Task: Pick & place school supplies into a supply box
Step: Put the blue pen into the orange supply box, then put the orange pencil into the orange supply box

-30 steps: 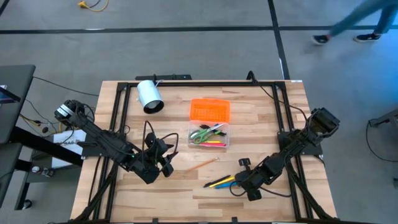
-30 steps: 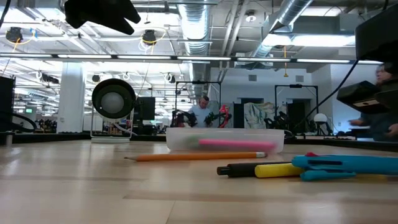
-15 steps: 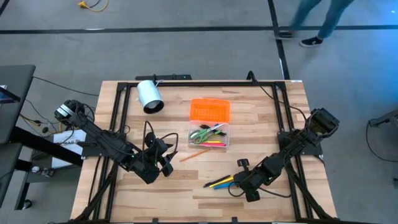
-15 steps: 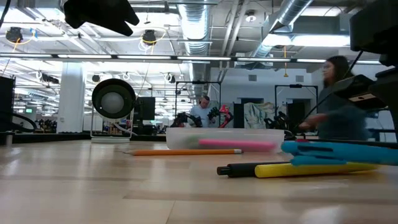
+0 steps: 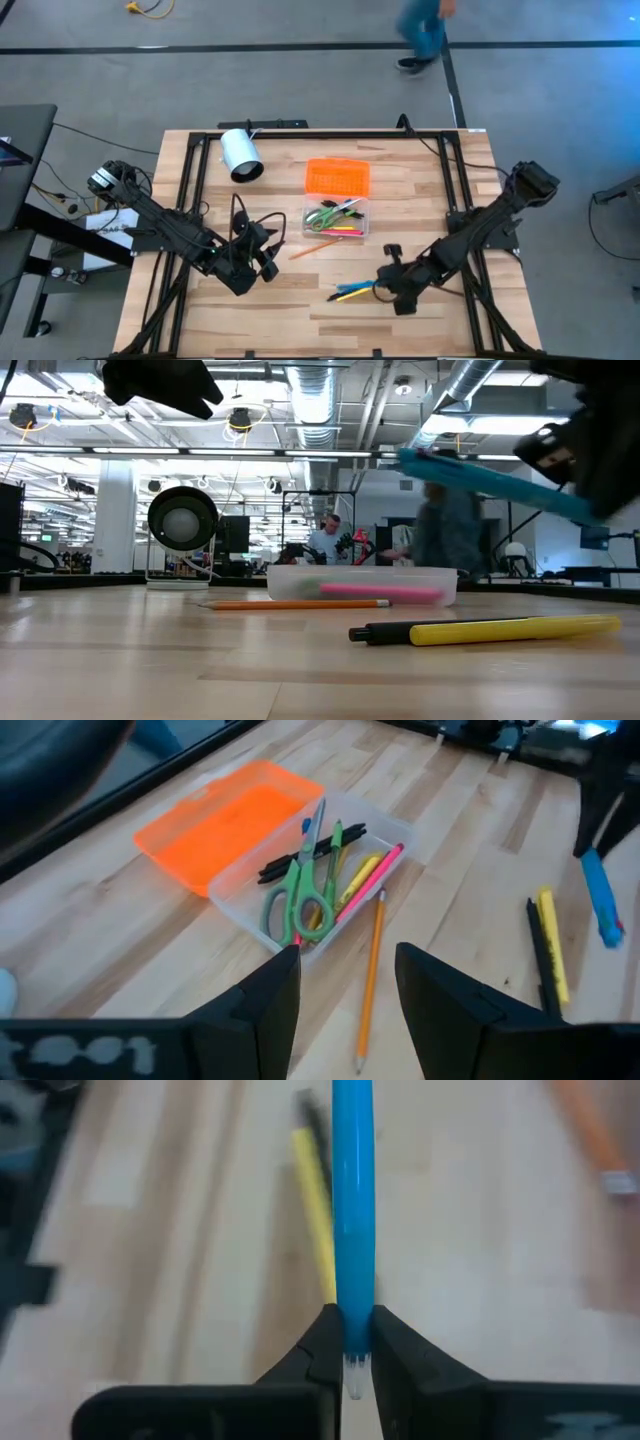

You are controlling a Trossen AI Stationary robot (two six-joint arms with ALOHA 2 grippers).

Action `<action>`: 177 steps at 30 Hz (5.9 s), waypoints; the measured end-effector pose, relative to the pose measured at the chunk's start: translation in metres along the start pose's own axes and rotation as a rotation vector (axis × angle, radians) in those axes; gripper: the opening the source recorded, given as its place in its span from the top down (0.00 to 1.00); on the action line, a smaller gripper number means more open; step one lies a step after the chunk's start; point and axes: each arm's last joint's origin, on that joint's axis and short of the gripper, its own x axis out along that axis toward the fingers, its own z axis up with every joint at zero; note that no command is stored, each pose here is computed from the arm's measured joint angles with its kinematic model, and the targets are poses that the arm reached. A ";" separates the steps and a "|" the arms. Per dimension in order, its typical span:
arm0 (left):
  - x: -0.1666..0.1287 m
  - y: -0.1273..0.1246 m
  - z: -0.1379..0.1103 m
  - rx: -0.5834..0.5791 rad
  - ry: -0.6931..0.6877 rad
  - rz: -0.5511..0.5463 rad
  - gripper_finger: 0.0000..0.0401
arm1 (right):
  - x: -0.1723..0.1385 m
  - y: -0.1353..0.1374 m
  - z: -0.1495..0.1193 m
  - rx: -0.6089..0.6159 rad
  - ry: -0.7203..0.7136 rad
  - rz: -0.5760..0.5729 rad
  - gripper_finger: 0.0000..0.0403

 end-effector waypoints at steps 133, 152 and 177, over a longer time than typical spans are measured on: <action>0.141 0.007 -0.091 0.113 0.344 -0.204 0.62 | -0.089 -0.033 0.021 0.327 -0.352 -0.199 0.70; 0.148 0.018 -0.089 0.003 0.491 -0.235 0.62 | -0.089 -0.033 0.022 0.333 -0.358 -0.194 0.70; 0.134 0.009 -0.102 0.206 0.480 -0.258 0.95 | -0.084 -0.032 0.022 0.327 -0.344 -0.204 0.70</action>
